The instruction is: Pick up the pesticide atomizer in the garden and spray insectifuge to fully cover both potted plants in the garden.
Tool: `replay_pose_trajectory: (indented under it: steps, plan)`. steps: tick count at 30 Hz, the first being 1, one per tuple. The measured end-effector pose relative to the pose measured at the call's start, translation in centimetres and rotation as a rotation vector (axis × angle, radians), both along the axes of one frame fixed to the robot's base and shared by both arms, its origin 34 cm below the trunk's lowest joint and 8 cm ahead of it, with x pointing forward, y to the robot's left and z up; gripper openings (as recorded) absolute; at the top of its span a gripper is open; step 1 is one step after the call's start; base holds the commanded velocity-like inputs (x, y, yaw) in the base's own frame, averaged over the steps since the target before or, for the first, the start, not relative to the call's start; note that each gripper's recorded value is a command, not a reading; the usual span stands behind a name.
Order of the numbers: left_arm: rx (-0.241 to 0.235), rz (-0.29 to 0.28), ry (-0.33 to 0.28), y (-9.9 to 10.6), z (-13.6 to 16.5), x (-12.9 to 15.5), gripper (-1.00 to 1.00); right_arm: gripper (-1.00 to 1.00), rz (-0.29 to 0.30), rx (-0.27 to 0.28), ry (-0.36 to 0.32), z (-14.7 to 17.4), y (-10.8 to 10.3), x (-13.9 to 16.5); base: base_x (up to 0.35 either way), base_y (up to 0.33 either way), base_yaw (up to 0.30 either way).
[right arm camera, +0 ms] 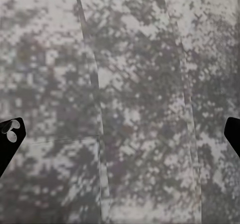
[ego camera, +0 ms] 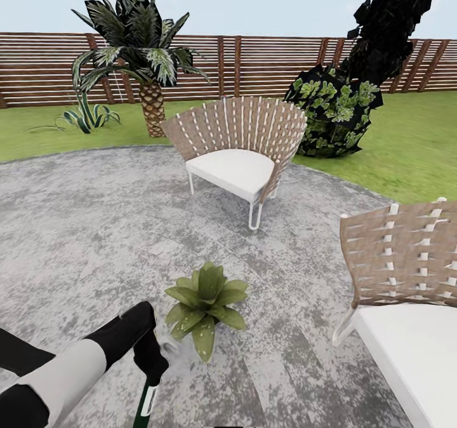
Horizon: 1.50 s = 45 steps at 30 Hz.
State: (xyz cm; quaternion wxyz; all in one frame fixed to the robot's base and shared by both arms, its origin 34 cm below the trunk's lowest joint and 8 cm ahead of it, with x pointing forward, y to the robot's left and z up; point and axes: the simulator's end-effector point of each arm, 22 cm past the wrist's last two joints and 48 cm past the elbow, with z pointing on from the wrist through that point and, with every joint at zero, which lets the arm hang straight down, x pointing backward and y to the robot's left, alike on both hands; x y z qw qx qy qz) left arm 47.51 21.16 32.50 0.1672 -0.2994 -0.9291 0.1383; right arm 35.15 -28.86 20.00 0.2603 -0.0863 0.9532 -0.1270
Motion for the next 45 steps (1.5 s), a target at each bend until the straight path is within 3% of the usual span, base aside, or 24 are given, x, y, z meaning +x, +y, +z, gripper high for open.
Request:
replay_pose_trajectory:
  steps: [5, 9, 14, 16, 18, 23, 26, 27, 31, 32, 33, 35, 38, 45]
  plan:
    - [-0.009, -0.001, -0.003, -0.5, 0.1, 0.1, -1.00, 1.00, -0.001, -0.002, 0.000, 0.0, -0.1, 0.0, 0.000, 0.000, 0.000]
    - [-0.039, -0.018, -0.009, -2.8, 0.5, 0.3, -1.00, 1.00, -0.001, -0.003, 0.000, 0.0, -0.2, 0.0, 0.000, 0.000, 0.000]
    - [-0.040, -0.021, -0.012, -2.9, 0.5, 0.5, -1.00, 1.00, -0.008, -0.003, -0.023, 0.3, -0.2, 0.8, 0.000, 0.000, 0.000]
    - [-0.040, -0.021, -0.012, -3.0, 0.5, 0.5, -1.00, 1.00, -0.002, 0.001, -0.177, 2.6, -0.4, 5.3, 0.000, 0.000, 0.000]
    - [-0.038, -0.021, -0.013, -2.8, 0.6, 0.6, -1.00, 1.00, 0.003, 0.014, -0.268, 4.1, -0.1, 7.5, 0.000, 0.000, 0.000]
    - [-0.037, -0.002, -0.104, -1.9, 3.9, 7.0, -1.00, 1.00, 0.008, 0.021, -0.297, 4.6, 0.1, 8.0, 0.000, 0.000, 0.000]
    - [-0.140, 0.011, -0.097, -3.9, 8.3, 10.4, -1.00, 1.00, 0.009, 0.019, -0.296, 4.6, -0.1, 8.0, 0.000, 0.000, 0.000]
    - [-0.145, 0.014, -0.081, -3.6, 9.3, 11.1, -1.00, 1.00, 0.009, 0.018, -0.296, 4.6, -0.1, 8.0, 0.000, 0.000, 0.000]
    - [-0.136, 0.012, 0.039, -2.1, 13.8, 12.3, -1.00, 1.00, 0.009, 0.018, -0.296, 4.6, -0.1, 8.0, 0.000, 0.000, 0.000]
    - [-0.095, -0.029, 0.059, -1.3, 14.8, 12.4, -1.00, 1.00, 0.010, 0.018, -0.296, 4.6, -0.1, 8.0, 0.000, 0.000, 0.000]
    - [0.022, -0.117, 0.025, 0.3, 16.0, 14.0, -1.00, 1.00, 0.010, 0.018, -0.296, 4.6, -0.1, 8.0, 0.000, 0.000, 0.000]
    - [0.054, -0.182, -0.023, -1.1, 17.9, 16.0, -1.00, 1.00, 0.010, 0.018, -0.296, 4.6, -0.1, 8.0, 0.000, 0.000, 0.000]
    - [0.064, -0.209, -0.025, -1.7, 17.9, 15.9, -1.00, 1.00, 0.011, 0.018, -0.295, 4.6, -0.1, 8.0, 0.000, 0.000, 0.000]
    - [0.056, -0.197, -0.021, -1.9, 17.8, 15.7, -1.00, 1.00, 0.008, 0.018, -0.297, 4.6, -0.1, 8.0, 0.116, 0.000, 0.000]
